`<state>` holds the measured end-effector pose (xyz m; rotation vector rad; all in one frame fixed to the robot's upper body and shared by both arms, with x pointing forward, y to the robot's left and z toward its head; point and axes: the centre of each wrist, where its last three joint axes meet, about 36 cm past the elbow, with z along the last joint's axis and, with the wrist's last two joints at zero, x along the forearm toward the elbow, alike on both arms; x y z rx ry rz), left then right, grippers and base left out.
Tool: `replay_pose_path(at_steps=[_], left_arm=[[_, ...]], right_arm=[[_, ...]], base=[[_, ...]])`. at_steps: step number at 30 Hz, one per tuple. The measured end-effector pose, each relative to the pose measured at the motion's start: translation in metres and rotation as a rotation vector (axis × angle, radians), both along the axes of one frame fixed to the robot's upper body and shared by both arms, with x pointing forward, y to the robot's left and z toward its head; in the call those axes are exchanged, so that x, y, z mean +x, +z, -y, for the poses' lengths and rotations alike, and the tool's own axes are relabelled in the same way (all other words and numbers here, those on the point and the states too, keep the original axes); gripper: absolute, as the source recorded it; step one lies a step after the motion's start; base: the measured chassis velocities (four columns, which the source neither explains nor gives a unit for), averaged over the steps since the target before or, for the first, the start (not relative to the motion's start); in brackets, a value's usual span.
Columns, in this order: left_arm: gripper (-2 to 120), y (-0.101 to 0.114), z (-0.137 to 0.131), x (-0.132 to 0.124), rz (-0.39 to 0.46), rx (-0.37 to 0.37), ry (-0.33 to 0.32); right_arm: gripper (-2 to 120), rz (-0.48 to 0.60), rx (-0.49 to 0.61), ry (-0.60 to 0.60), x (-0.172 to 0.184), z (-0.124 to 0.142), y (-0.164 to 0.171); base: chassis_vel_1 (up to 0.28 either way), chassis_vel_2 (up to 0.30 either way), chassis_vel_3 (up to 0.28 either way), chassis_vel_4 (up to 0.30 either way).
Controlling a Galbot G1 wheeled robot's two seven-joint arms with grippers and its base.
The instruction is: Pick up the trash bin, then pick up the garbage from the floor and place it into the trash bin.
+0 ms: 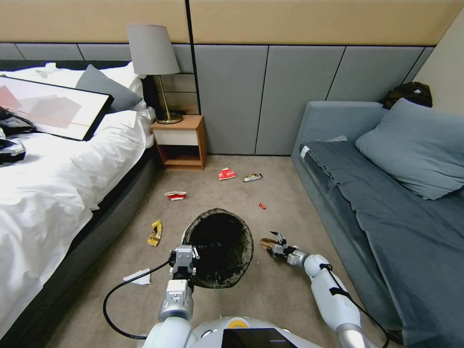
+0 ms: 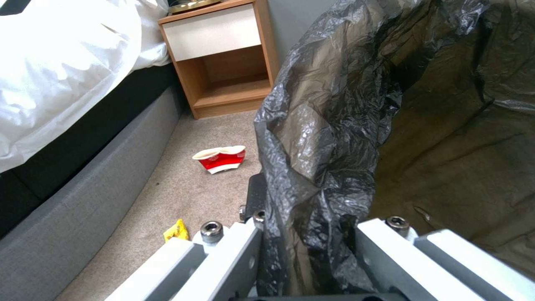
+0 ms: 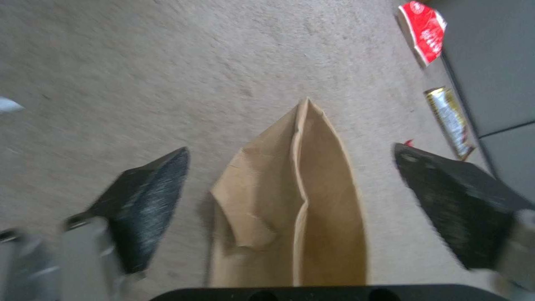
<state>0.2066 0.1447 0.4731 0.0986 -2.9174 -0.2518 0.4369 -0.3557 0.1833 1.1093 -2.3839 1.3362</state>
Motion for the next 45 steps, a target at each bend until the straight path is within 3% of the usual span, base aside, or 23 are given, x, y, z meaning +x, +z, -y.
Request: replay_pose_path(at_steps=[14, 25, 45], left_arm=[[1, 0.0, -0.001, -0.001, 0.0, 0.003, 0.003], [1, 0.001, -0.003, -0.002, -0.003, 0.005, 0.004], [1, 0.002, -0.002, -0.002, -0.001, 0.002, 0.001]], right_arm=[[41, -0.091, 0.114, -0.09, -0.028, -0.002, -0.032], [0, -0.115, 0.157, -0.168, -0.039, 0.028, -0.039], [0, -0.083, 0.185, -0.167, -0.034, 0.024, -0.033]], base=[[0.0, 0.0, 0.0, 0.0], [0.0, 0.0, 0.0, 0.0], [0.0, 0.0, 0.0, 0.0]])
